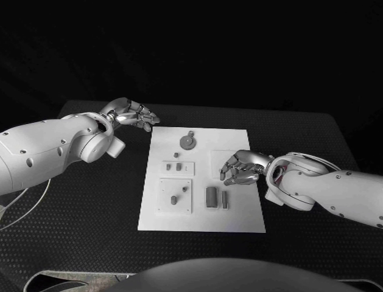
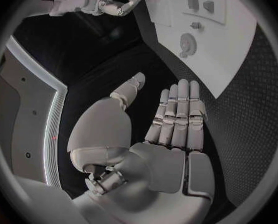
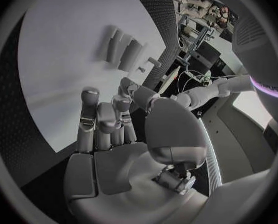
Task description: Assemble the parts on the task board
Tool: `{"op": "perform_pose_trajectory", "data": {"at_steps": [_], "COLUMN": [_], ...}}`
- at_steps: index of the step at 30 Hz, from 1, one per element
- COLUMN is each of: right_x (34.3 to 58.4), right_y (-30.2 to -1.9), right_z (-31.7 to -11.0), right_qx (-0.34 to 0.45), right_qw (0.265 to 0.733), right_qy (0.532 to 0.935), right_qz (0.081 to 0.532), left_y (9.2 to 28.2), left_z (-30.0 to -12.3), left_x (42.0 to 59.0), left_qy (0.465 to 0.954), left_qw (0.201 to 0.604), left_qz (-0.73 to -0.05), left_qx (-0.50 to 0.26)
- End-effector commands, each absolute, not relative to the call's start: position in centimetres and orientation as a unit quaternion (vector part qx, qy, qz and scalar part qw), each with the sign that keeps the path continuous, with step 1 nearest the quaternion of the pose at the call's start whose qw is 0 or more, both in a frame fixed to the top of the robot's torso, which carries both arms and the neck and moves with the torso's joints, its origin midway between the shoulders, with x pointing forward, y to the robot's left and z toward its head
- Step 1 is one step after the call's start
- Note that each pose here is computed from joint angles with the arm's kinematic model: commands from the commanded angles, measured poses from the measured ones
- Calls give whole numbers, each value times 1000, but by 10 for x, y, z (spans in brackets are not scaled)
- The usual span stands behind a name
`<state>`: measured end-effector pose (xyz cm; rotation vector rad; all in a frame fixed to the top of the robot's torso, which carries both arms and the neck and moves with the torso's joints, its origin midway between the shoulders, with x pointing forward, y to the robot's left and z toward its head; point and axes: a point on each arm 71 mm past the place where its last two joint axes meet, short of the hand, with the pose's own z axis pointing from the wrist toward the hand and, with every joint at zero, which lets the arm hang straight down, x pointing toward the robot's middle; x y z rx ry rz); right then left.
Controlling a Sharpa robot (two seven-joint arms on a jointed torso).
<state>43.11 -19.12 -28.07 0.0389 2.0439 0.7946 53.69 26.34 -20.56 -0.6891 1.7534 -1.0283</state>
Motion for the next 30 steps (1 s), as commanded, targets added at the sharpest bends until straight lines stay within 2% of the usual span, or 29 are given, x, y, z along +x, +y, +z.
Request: {"op": "perform_pose_trajectory", "data": {"at_steps": [1,17,30], "right_x": [428,422,422], "right_y": [-188,-185,-185], "right_z": [-282,-295,-302], "right_qx": [-63,-97,-98], "right_qw": [468,435,429], "right_qy": [821,844,851], "right_qz": [320,298,288], "left_y": [261,261,261], "left_z": [-204,-204,-204], "left_x": [537,537,537], "left_qy": [718,719,719], "left_qw": [475,474,474], "left_qz": [-427,-427,-427], "left_qx": [-277,-276,-277]}}
